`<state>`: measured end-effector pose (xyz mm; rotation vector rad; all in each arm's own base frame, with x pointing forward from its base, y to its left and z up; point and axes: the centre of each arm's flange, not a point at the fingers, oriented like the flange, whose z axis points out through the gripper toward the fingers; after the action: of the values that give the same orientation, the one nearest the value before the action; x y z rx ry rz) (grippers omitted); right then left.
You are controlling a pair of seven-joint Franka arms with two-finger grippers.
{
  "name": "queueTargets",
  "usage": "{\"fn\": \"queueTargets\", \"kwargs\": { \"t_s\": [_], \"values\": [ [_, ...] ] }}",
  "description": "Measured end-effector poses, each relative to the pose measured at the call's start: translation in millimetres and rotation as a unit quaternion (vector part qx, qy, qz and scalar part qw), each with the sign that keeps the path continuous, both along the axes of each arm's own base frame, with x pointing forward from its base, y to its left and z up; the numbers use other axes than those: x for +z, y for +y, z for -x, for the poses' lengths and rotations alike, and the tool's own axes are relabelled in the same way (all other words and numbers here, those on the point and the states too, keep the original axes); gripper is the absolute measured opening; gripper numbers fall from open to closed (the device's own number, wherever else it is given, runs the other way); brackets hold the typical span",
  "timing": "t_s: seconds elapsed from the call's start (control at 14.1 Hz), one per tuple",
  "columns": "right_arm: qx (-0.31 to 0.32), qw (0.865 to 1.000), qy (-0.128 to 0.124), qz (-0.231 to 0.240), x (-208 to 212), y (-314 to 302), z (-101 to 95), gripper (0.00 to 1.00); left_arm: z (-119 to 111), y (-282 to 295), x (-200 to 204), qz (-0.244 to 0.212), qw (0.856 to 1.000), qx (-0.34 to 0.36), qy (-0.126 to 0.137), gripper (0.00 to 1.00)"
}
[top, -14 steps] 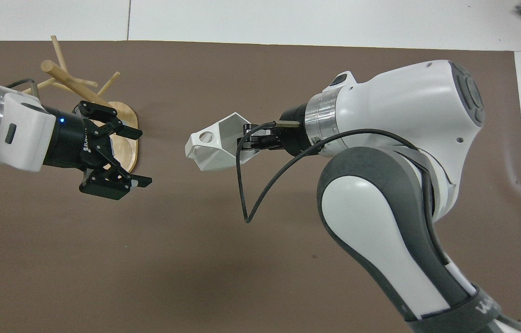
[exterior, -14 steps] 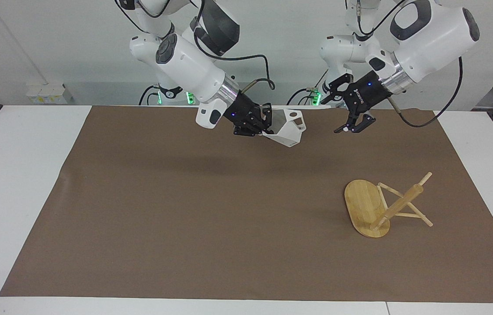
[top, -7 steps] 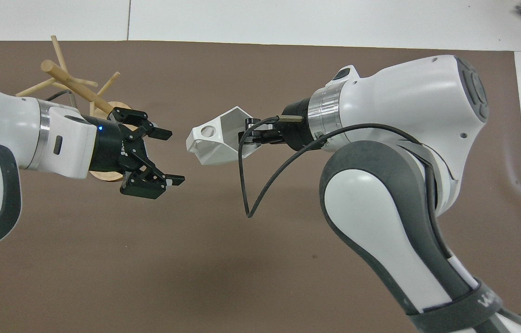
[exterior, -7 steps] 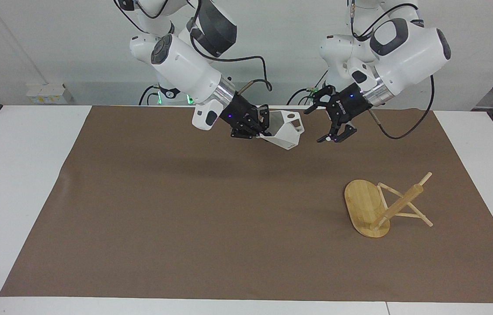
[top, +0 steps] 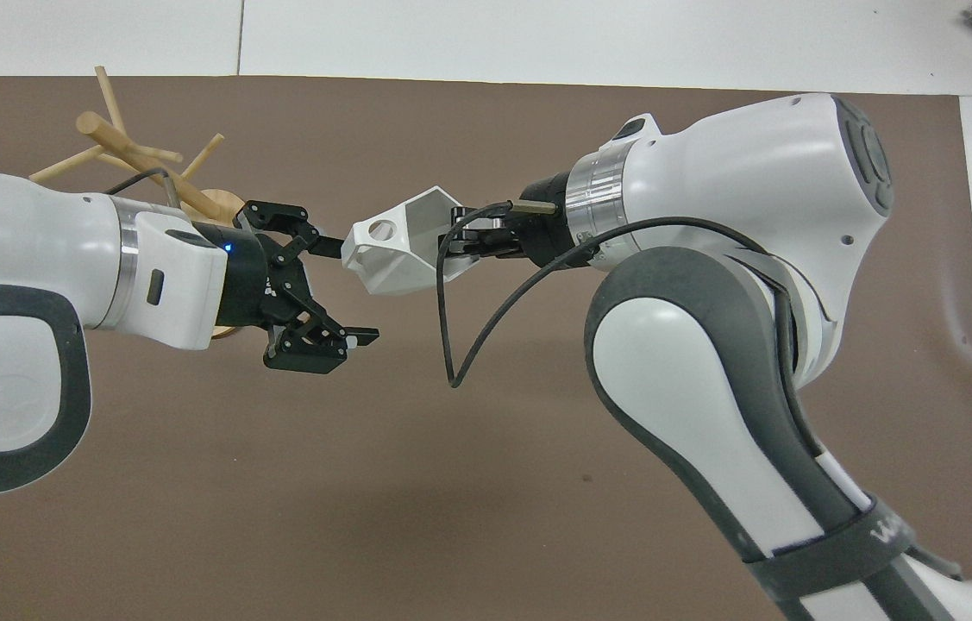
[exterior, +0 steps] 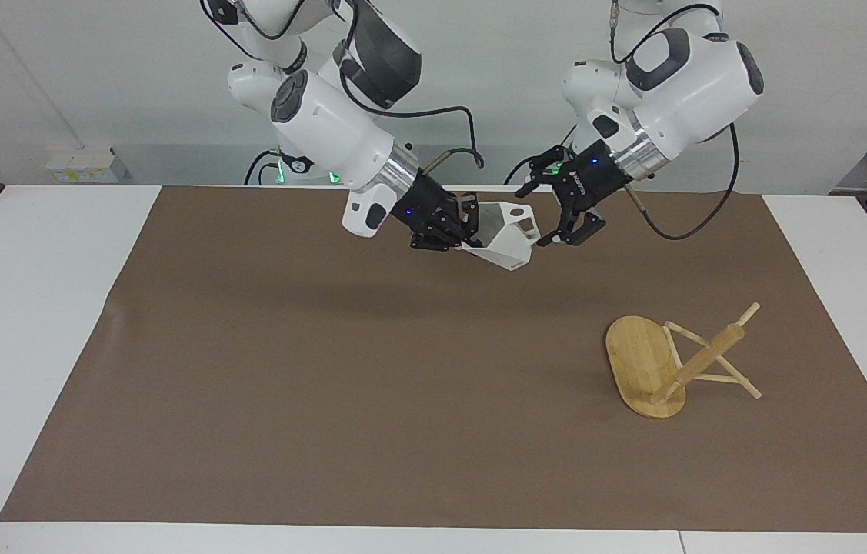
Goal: Hang cup on rack
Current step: 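Close the left gripper on the cup held by the right gripper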
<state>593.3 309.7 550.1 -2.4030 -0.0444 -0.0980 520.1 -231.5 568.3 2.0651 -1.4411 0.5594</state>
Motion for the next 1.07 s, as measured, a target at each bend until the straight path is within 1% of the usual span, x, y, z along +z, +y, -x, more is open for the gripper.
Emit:
{"fn": "queueTargets", "kwargs": {
  "t_s": [0.43,0.78,1.07],
  "values": [
    [-0.001,1.0,0.0,0.0,-1.0,0.1,-2.1,0.04,-6.6,-9.5,-14.2,-0.001,1.0,0.015,-0.011,1.0],
    [0.0,1.0,0.0,-0.001,-0.1,0.9,-1.8,0.04,-16.8,-10.0,-21.2,0.002,0.999,0.04,-0.022,1.0],
    [0.0,1.0,0.0,-0.001,0.0,0.9,-1.8,0.04,-15.2,-20.8,-21.2,0.005,0.999,0.05,-0.022,1.0]
  ]
}}
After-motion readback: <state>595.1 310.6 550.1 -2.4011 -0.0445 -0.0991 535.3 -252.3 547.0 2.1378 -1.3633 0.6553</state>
